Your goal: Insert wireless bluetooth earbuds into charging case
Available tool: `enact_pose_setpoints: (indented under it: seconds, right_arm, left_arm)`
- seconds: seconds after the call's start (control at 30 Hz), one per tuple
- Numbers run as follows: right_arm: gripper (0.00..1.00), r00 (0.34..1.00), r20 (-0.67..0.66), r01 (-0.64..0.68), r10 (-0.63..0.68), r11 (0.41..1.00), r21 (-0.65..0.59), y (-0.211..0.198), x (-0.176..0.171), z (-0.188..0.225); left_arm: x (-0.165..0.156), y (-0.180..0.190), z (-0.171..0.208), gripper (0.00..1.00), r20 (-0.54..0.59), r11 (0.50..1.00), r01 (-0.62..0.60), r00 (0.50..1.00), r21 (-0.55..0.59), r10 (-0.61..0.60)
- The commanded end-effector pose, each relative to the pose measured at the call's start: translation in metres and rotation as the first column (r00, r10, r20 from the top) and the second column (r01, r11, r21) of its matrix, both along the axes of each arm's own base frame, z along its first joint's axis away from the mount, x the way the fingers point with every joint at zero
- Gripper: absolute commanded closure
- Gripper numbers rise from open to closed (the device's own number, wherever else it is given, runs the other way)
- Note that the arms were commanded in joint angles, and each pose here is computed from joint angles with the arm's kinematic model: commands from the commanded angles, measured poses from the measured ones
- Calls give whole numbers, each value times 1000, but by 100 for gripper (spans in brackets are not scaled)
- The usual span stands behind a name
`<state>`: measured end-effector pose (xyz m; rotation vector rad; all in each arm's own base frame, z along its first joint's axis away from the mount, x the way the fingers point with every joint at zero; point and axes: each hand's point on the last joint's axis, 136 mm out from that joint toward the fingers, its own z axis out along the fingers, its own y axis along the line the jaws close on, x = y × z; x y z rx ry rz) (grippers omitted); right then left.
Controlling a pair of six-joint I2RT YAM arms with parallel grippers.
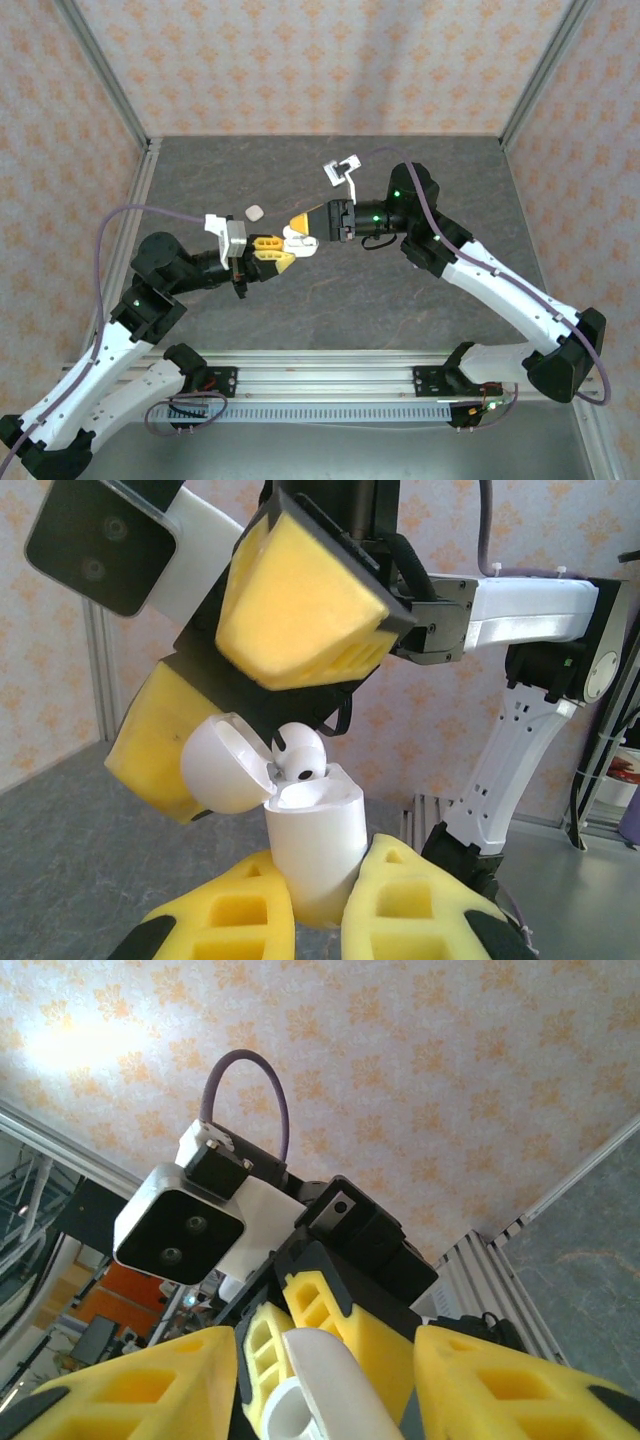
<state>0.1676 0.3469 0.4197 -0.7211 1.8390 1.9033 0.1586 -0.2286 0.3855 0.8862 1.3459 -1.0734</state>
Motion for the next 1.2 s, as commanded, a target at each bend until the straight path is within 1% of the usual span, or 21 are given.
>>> enact_pose_setpoints:
  seconds: [0.0,0.07,0.3,0.37,0.43,0.47,0.7,0.77,0.8,0.83,0.87,0.93,0.97,1.03,1.17]
  right_arm:
    - [55,998,29,-60,59,998,32,0,-9,6]
    - [57,997,23,-68,67,997,28,0,-10,4]
    - [58,997,9,-83,83,997,7,0,-13,-4]
    - [63,997,9,-81,81,997,-5,0,-12,-7]
    - [73,997,21,-78,78,997,-20,-1,-12,-10]
    - [76,997,26,-75,75,997,-27,-1,-12,-11]
    - [88,993,114,-25,34,996,-80,-3,-7,-14]
    - [92,989,146,-11,25,995,-99,-6,-7,-14]
    - [93,986,164,-5,23,994,-108,-7,-7,-13]
    - [94,984,179,2,20,993,-117,-8,-7,-14]
    - [95,981,192,6,18,993,-122,-9,-8,-14]
    - [96,977,210,5,22,992,-129,-11,-9,-13]
    - [96,976,215,6,22,991,-132,-11,-9,-13]
    - [96,973,228,6,26,990,-139,-12,-10,-13]
    - [98,971,236,-6,41,989,-147,-12,-12,-15]
  left_arm:
    - [-5,0,20,100,47,999,14,999,-35,-13]
    - [-5,1,20,100,43,999,13,999,-35,-11]
    - [0,-1,16,100,15,1000,0,1000,-31,0]
    - [2,-1,15,100,11,1000,-4,1000,-30,5]
    - [3,-1,14,100,0,1000,-7,1000,-27,7]
    - [4,-2,13,100,-5,1000,-7,1000,-25,7]
    - [8,-3,7,100,-47,1000,-20,999,-2,20]
    - [9,-2,7,92,-60,1000,-23,998,-2,23]
    - [9,-2,6,84,-68,1000,-24,997,-3,24]
    - [9,-2,7,73,-75,1000,-26,997,-6,26]
    - [10,-2,6,65,-82,1000,-29,996,-9,29]
    - [11,-2,5,51,-93,999,-31,995,-13,30]
    - [11,-2,5,47,-95,999,-30,995,-13,29]
    - [11,-3,3,41,-103,1000,-27,994,-13,26]
    - [8,-8,2,41,-106,1000,22,994,-10,-23]
